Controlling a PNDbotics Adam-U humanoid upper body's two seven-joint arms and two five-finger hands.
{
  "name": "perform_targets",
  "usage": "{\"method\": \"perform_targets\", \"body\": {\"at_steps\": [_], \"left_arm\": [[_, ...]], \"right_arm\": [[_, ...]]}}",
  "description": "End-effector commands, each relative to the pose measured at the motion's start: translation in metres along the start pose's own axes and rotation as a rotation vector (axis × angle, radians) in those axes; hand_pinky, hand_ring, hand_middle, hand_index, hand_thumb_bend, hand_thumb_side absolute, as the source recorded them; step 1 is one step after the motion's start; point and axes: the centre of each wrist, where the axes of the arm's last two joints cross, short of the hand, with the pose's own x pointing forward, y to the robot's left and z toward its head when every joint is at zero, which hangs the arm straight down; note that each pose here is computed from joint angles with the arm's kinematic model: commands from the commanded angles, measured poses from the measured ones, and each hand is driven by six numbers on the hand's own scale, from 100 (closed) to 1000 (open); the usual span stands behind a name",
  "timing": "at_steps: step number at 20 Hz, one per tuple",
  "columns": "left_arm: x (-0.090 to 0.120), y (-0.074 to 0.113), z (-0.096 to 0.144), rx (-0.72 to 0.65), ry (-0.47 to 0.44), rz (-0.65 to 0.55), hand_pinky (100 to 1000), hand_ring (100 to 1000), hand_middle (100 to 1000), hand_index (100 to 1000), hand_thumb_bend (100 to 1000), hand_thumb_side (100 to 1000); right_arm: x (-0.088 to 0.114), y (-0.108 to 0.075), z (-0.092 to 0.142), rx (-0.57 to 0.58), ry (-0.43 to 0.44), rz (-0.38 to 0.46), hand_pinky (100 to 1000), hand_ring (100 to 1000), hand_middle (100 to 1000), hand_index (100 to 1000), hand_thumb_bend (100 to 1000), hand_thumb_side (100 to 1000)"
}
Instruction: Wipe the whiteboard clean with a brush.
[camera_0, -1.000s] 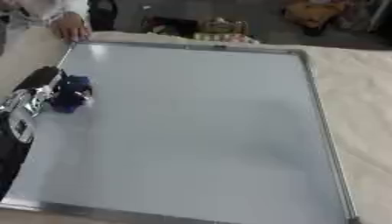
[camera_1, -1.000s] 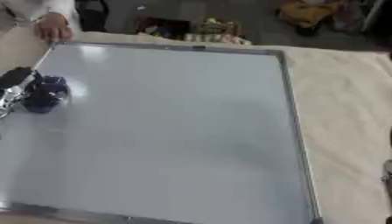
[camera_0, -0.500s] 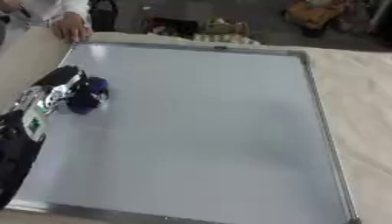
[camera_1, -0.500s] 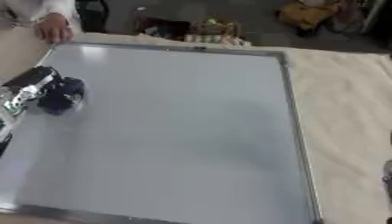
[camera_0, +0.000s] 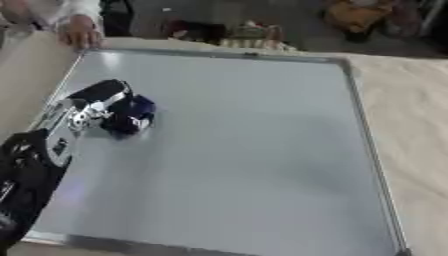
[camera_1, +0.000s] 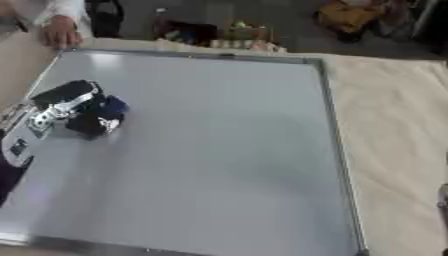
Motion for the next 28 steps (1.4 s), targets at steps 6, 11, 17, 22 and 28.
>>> {"method": "perform_targets", "body": {"at_steps": [6,11,17,22,28], "left_arm": [[0.026,0.011,0.012,-0.015,-0.233,-0.141,459,415,203,174,100,448],[0.041,0.019,0.023,-0.016,-0.354,-0.208,460,415,202,173,100,436],[0.063,0.027,0.031,-0.02,-0.478,-0.263,458,413,199,172,100,438],[0.069,0.024,0.034,-0.054,-0.564,-0.258,451,406,192,171,100,459],[0.065,0.019,0.035,-0.109,-0.644,-0.233,447,402,186,171,100,489]], "right_arm": [[0.006,-0.002,-0.005,0.013,-0.029,0.007,922,941,684,879,215,960],[0.006,-0.001,-0.005,0.012,-0.03,0.006,922,941,684,878,213,960],[0.007,-0.001,-0.006,0.012,-0.034,0.004,921,940,684,878,212,964],[0.007,-0.001,-0.005,0.012,-0.034,0.002,921,940,684,878,211,964],[0.007,-0.001,-0.006,0.011,-0.035,0.001,921,940,685,878,210,966]]}}
